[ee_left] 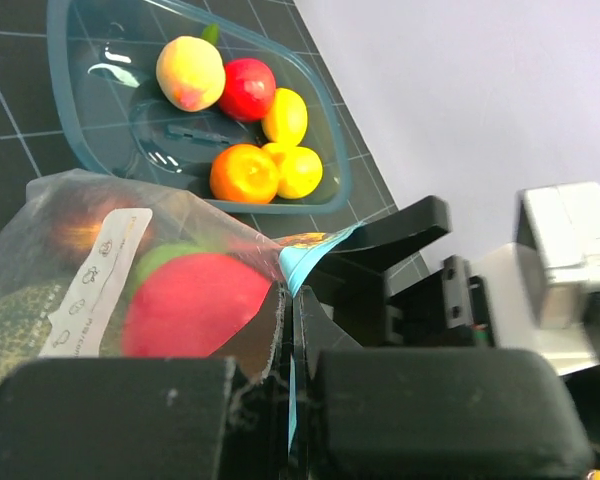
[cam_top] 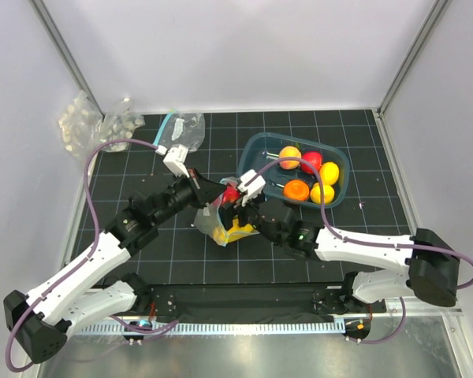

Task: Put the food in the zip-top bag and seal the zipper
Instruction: Place the fake fruit in the zipper food storage bag.

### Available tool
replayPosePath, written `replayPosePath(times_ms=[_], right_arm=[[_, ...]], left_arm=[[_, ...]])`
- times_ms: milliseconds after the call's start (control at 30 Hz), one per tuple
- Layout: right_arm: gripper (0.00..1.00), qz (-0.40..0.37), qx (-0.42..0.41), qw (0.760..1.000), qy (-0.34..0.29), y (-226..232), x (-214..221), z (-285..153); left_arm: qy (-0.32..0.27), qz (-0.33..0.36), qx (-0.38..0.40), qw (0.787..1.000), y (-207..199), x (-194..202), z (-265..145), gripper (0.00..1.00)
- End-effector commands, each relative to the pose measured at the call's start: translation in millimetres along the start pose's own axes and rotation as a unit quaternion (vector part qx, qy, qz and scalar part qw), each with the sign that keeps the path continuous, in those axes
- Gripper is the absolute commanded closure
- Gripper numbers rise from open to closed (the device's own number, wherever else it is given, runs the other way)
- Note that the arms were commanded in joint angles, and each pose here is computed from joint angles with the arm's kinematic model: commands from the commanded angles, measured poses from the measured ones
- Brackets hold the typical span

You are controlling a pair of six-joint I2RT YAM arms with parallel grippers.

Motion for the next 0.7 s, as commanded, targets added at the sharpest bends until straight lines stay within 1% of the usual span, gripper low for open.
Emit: replayPosePath(times_ms=[0, 67, 133, 200, 233, 267, 333, 367, 400, 467, 533, 633, 667], right_arm=[[0.55, 0.014, 0.009, 1.0, -0.017, 3.8, -8.7, 17.6], [0.55, 0.015, 0.024, 1.0, -0.005, 1.0, -6.5, 24.6], [0.55, 0.023, 0.031, 0.999, 0.018, -1.0, 5.9, 32.1], [0.55, 0.05, 0.042, 0.997, 0.031, -10.2, 10.9, 40.1], [0.53, 0.054, 0.043, 0.997, 0.047, -12.6, 19.5, 44.5], [0.51, 0.063, 0.041, 0.996, 0.05, -14.4, 19.9, 47.3], [0.38, 0.075, 0.038, 0.995, 0.056, -18.5, 24.0, 50.2], [0.23, 0.075, 0.037, 0.995, 0.055, -19.1, 23.3, 49.9], [0.19, 0.074, 0.033, 0.995, 0.053, -18.1, 21.8, 48.3], [0.13, 0.079, 0.031, 0.995, 0.043, -19.6, 14.9, 42.0], [0.12, 0.08, 0.025, 0.996, 0.027, -21.1, 3.8, 34.7], [0.1, 0.072, 0.02, 0.997, 0.029, -21.3, -1.2, 27.9], [0.08, 0.072, 0.02, 0.997, 0.024, -21.9, -7.1, 25.3]], left_arm=[[-0.021, -0.005, 0.051, 0.998, -19.6, -11.3, 2.6, 1.0], [-0.027, -0.009, 0.032, 0.999, -13.6, -11.9, 4.1, 1.0], [-0.034, -0.01, 0.021, 0.999, -10.5, -13.1, 5.6, 1.0], [-0.034, -0.012, 0.004, 0.999, -5.2, -12.4, 5.8, 1.0], [-0.033, -0.014, 0.001, 0.999, -4.1, -12.2, 6.1, 1.0], [-0.033, -0.013, 0.003, 0.999, -5.0, -12.2, 6.0, 1.0], [-0.031, -0.013, 0.001, 0.999, -4.2, -11.6, 6.3, 1.0], [-0.034, -0.013, 0.0, 0.999, -4.1, -12.4, 5.7, 1.0], [-0.037, -0.014, -0.003, 0.999, -3.3, -13.2, 5.0, 1.0], [-0.042, -0.014, -0.017, 0.999, 0.3, -14.4, 4.1, 1.0], [-0.051, -0.015, -0.031, 0.998, 4.2, -16.9, 3.8, 1.0], [-0.058, -0.019, -0.05, 0.997, 10.2, -17.9, 4.1, 1.0], [-0.057, -0.02, -0.052, 0.997, 10.9, -17.8, 4.7, 1.0]])
Point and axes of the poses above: each gripper's point midway between its finger pads, its own z axis out along the fingers, its own y axis along the line the jaws close on, x = y × z, the point moved 5 cm from there along -z, back along the fingers, and after that the axes turned 9 degrees about -z, right-handed, at the moved point
